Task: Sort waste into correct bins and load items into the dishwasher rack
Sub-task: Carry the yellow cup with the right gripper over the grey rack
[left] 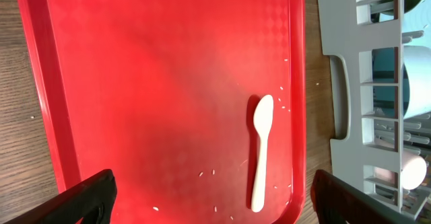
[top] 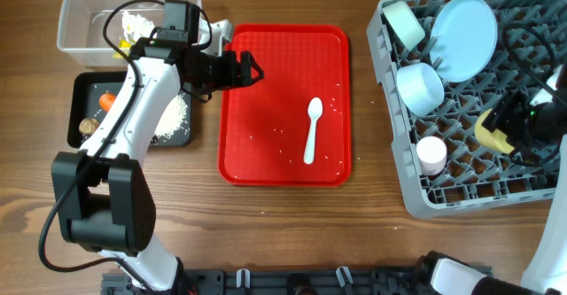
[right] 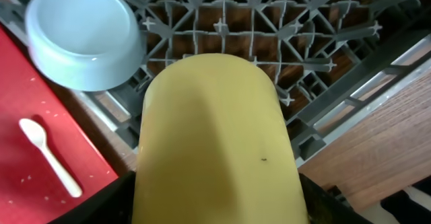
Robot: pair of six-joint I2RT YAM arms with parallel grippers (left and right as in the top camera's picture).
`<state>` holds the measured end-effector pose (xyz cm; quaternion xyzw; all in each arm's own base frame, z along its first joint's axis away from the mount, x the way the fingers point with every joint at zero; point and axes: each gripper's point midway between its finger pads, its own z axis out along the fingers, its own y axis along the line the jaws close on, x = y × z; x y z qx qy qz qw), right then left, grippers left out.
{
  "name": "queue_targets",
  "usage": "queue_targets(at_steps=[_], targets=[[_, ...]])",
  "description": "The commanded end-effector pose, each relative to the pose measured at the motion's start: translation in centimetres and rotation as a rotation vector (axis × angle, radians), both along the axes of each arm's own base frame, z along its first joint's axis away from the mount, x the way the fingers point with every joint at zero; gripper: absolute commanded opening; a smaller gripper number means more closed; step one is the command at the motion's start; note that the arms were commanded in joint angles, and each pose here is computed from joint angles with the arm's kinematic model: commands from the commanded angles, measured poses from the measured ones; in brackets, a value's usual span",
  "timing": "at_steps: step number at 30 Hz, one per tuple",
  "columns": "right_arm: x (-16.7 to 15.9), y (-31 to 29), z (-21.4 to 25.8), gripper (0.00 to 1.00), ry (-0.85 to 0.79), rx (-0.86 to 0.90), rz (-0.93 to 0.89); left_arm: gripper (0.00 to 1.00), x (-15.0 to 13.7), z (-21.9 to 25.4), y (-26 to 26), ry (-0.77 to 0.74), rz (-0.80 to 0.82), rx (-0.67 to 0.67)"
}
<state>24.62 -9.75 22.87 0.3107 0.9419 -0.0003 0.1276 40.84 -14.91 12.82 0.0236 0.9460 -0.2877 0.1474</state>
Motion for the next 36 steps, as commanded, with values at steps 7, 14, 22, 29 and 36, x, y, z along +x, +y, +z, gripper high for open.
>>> queue_targets(at_steps=[7,14,22,29,36], targets=[[0.4,-0.7,-5.7,0.64,0.112,0.016,0.007,0.92,0.1,0.8,0.1,-0.018,0.001,0.007],[1.9,-1.7,-6.4,0.64,0.092,-0.004,-0.026,0.92,-0.2,0.6,0.2,-0.004,0.0,0.009],[1.9,-3.2,-8.5,0.65,0.158,0.011,-0.067,0.92,-0.3,0.6,0.2,-0.001,0.0,0.009],[1.3,-4.3,-9.3,0.65,0.189,0.015,-0.1,0.92,-0.3,0.6,0.2,-0.001,0.0,0.009],[1.3,-4.5,-10.7,0.64,0.211,0.023,-0.103,0.92,-0.3,0.6,0.2,-0.001,0.0,0.009]])
